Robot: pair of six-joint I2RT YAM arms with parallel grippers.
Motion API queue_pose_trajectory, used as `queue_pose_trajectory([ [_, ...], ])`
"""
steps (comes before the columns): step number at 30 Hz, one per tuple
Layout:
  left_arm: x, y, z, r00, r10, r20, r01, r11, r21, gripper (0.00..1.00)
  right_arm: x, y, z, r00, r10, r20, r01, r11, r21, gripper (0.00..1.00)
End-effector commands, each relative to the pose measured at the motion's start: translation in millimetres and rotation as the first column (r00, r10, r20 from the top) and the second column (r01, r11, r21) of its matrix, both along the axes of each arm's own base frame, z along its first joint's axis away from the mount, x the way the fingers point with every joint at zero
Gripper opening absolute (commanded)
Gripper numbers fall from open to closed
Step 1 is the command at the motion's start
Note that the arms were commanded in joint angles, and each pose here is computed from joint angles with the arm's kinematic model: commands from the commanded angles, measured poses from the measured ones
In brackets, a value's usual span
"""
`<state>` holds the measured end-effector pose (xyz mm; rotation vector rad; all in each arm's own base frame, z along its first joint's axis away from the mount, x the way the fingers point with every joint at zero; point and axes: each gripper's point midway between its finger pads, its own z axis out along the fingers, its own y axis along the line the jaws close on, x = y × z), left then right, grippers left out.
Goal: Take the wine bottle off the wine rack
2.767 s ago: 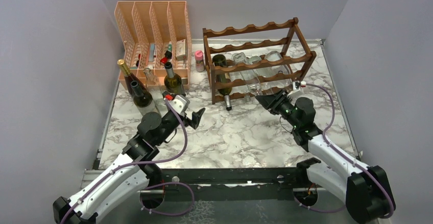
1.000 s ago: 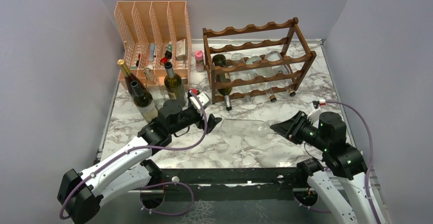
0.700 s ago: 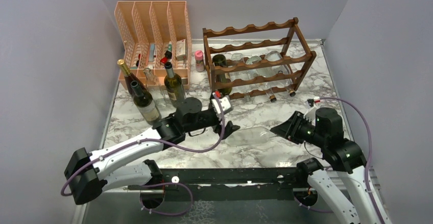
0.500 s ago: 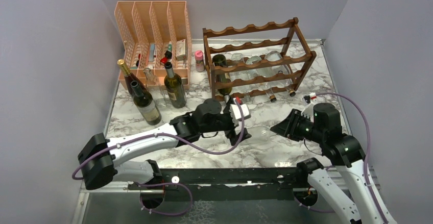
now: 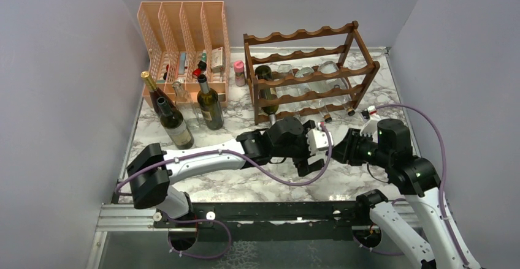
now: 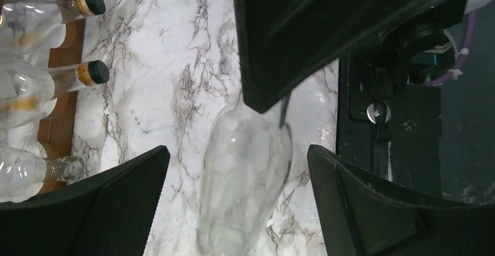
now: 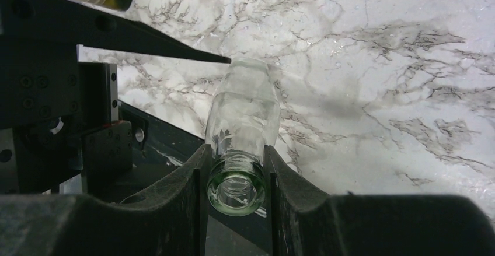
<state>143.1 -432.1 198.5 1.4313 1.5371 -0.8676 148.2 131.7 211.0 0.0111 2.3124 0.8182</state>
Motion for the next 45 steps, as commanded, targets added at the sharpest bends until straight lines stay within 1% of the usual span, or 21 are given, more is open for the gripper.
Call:
queue_pose_trajectory([
  [1,2,-8,-8,1.000,-0.017,0.020,0.016,0.997,0.082,0.91,-2,5,21,0.994,0.068,0.084,-0.069,0.998,0.008,0.01],
  [5,1,-15,-14,0.999,-0.030,0.026,0.027,0.992,0.121,0.82,-2,3,24,0.992,0.083,0.095,-0.082,0.997,-0.015,0.01],
  [9,5,-18,-16,0.999,-0.014,0.043,0.008,0.990,0.139,0.68,-2,2,26,0.990,0.093,0.108,-0.090,0.995,-0.031,0.01],
  [10,6,-18,-16,0.999,-0.007,0.050,0.000,0.990,0.141,0.66,-2,2,27,0.989,0.094,0.113,-0.091,0.995,-0.031,0.01],
  [18,11,-31,-12,0.999,0.014,0.043,-0.019,0.992,0.122,0.67,-3,8,28,0.985,0.124,0.118,-0.124,0.992,-0.012,0.01],
  [19,11,-32,-13,0.999,0.015,0.040,-0.020,0.992,0.123,0.65,-2,8,29,0.985,0.124,0.121,-0.124,0.992,-0.010,0.01],
  [22,16,-30,-11,0.997,0.053,0.052,-0.058,0.993,0.104,0.51,-4,10,33,0.982,0.136,0.130,-0.137,0.991,0.003,0.01],
  [23,18,-28,-10,0.996,0.069,0.058,-0.074,0.993,0.096,0.47,-4,11,35,0.981,0.140,0.134,-0.142,0.990,0.008,0.02],
  [25,22,-23,-3,0.992,0.103,0.078,-0.108,0.992,0.062,0.41,-4,11,36,0.981,0.136,0.136,-0.139,0.990,0.010,0.10],
  [27,25,-17,7,0.986,0.132,0.103,-0.135,0.991,0.022,0.34,-2,10,37,0.981,0.129,0.141,-0.132,0.991,0.006,0.32],
  [29,28,-9,13,0.979,0.163,0.125,-0.163,0.987,-0.008,0.29,0,9,42,0.981,0.120,0.155,-0.122,0.993,0.005,0.52],
  [32,30,6,20,0.968,0.204,0.146,-0.199,0.979,-0.043,0.27,8,5,53,0.979,0.081,0.186,-0.082,0.997,-0.004,0.72],
  [34,32,20,23,0.957,0.244,0.157,-0.235,0.969,-0.074,0.27,17,-2,67,0.974,0.017,0.224,-0.015,1.000,-0.011,0.84],
  [36,35,34,28,0.941,0.297,0.164,-0.282,0.953,-0.110,0.27,28,-9,87,0.956,-0.042,0.290,0.045,0.999,-0.004,0.90],
  [37,38,42,31,0.930,0.328,0.166,-0.310,0.943,-0.124,0.27,33,-10,98,0.944,-0.059,0.325,0.061,0.998,0.004,0.92],
  [41,47,72,36,0.887,0.436,0.154,-0.417,0.898,-0.144,0.27,50,-14,133,0.904,-0.106,0.414,0.108,0.994,0.018,0.92],
  [45,59,104,40,0.827,0.551,0.112,-0.530,0.830,-0.171,0.27,60,-8,140,0.897,-0.092,0.433,0.090,0.996,0.026,0.92],
])
